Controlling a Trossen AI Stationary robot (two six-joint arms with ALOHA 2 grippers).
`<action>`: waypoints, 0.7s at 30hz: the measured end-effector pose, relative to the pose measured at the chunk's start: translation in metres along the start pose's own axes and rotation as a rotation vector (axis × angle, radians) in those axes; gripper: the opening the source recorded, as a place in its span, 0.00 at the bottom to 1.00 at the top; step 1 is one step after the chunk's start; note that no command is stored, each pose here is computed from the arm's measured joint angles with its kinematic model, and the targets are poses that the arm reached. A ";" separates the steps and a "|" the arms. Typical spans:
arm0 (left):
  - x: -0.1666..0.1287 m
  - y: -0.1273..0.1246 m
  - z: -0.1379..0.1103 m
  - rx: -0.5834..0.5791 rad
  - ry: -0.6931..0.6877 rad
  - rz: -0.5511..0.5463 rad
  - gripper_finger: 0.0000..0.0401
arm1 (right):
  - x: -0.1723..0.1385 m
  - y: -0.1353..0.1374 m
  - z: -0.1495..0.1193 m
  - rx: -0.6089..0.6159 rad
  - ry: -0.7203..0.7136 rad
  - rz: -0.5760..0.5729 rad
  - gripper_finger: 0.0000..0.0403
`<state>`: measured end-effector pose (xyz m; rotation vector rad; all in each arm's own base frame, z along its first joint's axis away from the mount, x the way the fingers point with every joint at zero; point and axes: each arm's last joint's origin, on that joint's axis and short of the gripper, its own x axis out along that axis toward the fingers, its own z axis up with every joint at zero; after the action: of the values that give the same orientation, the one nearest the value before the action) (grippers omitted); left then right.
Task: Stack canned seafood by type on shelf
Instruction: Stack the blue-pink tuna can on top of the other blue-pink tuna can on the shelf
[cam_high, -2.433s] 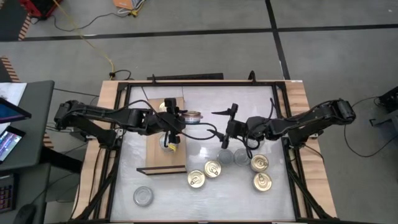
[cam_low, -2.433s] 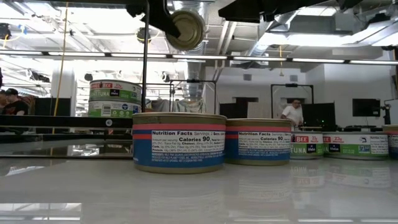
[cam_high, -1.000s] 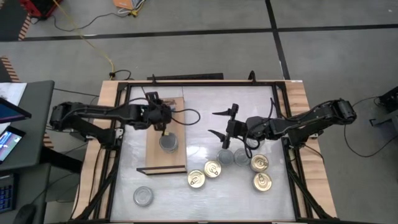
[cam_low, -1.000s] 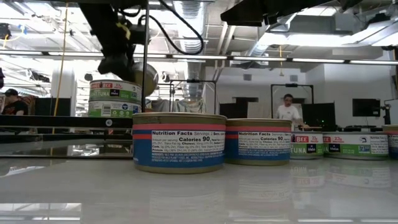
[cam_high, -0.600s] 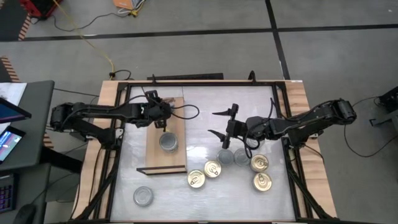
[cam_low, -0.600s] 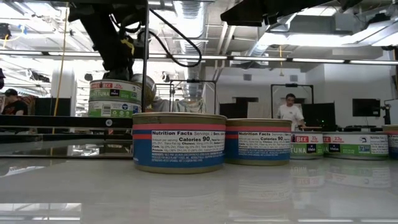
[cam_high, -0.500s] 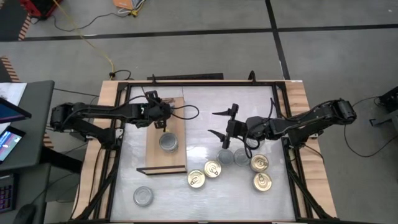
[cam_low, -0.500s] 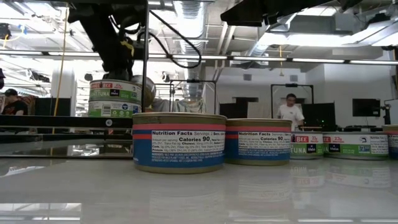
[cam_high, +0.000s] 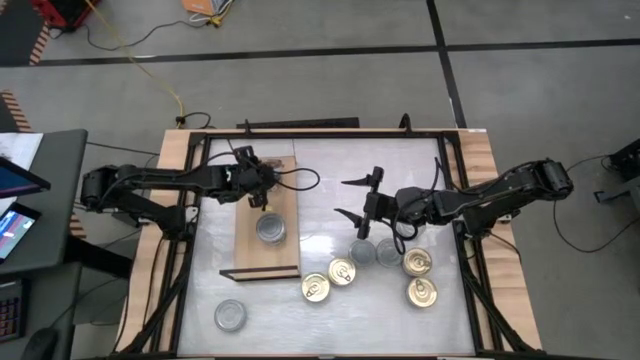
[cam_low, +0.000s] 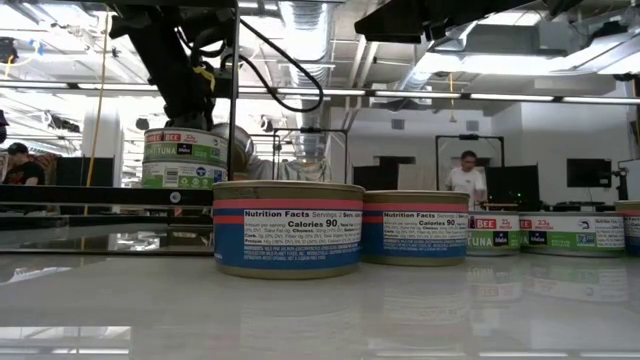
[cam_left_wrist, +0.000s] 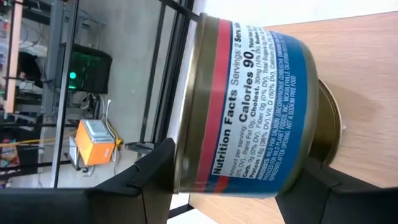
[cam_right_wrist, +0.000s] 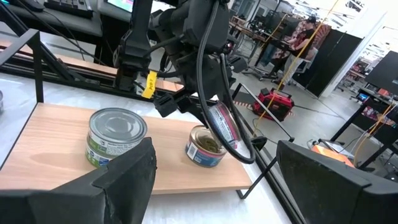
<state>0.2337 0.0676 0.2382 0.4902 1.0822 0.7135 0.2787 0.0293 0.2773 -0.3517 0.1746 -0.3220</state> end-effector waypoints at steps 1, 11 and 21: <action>0.000 0.000 0.000 0.005 0.000 -0.002 0.57 | 0.000 0.000 0.000 0.000 0.000 0.000 0.90; 0.000 -0.003 -0.004 0.027 0.022 -0.075 0.57 | 0.000 -0.001 0.000 0.001 0.002 -0.003 0.90; -0.001 -0.004 -0.009 0.050 0.071 -0.060 0.57 | 0.002 -0.004 -0.002 0.027 0.011 -0.011 0.90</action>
<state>0.2261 0.0650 0.2324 0.4764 1.1788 0.6562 0.2793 0.0239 0.2765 -0.3239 0.1791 -0.3374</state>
